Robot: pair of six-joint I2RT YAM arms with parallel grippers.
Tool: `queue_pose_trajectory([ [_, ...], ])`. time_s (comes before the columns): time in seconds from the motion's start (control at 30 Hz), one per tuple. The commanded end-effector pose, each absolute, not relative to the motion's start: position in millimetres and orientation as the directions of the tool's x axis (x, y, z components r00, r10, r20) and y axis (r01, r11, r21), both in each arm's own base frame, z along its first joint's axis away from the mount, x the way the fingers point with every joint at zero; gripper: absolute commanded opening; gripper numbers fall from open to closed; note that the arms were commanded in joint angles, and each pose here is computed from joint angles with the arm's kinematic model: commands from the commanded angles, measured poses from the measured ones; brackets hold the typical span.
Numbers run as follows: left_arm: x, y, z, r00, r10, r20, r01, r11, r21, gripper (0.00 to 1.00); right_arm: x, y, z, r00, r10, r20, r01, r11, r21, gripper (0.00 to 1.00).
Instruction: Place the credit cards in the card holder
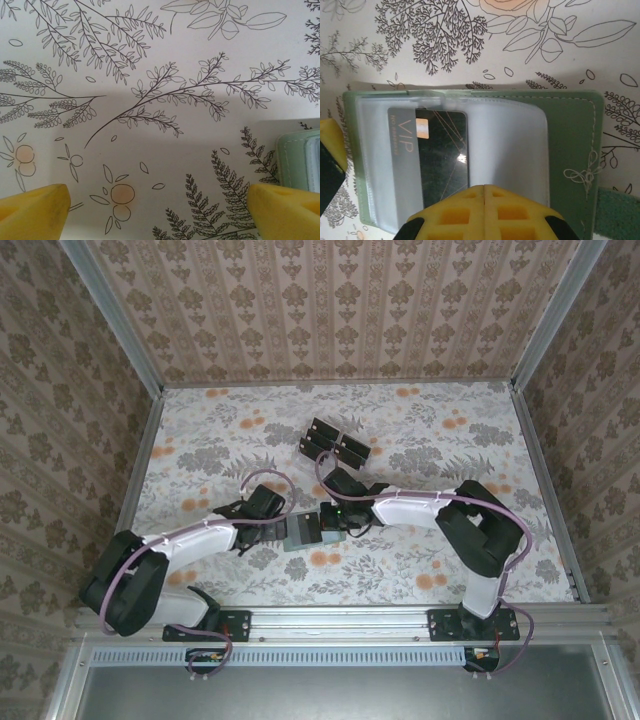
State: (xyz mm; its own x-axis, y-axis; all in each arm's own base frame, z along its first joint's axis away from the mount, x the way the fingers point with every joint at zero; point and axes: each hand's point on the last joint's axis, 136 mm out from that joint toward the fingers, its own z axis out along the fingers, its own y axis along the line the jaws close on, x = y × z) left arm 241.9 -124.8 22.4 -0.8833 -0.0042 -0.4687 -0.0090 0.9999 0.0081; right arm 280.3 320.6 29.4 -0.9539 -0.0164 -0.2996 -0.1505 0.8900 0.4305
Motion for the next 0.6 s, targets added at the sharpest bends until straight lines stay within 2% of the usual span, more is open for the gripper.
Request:
queue_pose_trajectory([
  [0.0, 240, -122, 15, -0.890, 0.003, -0.456, -0.005, 1.000, 0.016, 1.00, 282, 324, 27, -0.952, -0.038, -0.303, -0.166, 0.899, 0.406, 0.01],
  [0.57, 238, -123, 5, -0.894, 0.006, -0.448, 0.001, 1.000, 0.011, 1.00, 278, 352, 22, -0.958, -0.063, -0.279, -0.187, 0.877, 0.443, 0.01],
])
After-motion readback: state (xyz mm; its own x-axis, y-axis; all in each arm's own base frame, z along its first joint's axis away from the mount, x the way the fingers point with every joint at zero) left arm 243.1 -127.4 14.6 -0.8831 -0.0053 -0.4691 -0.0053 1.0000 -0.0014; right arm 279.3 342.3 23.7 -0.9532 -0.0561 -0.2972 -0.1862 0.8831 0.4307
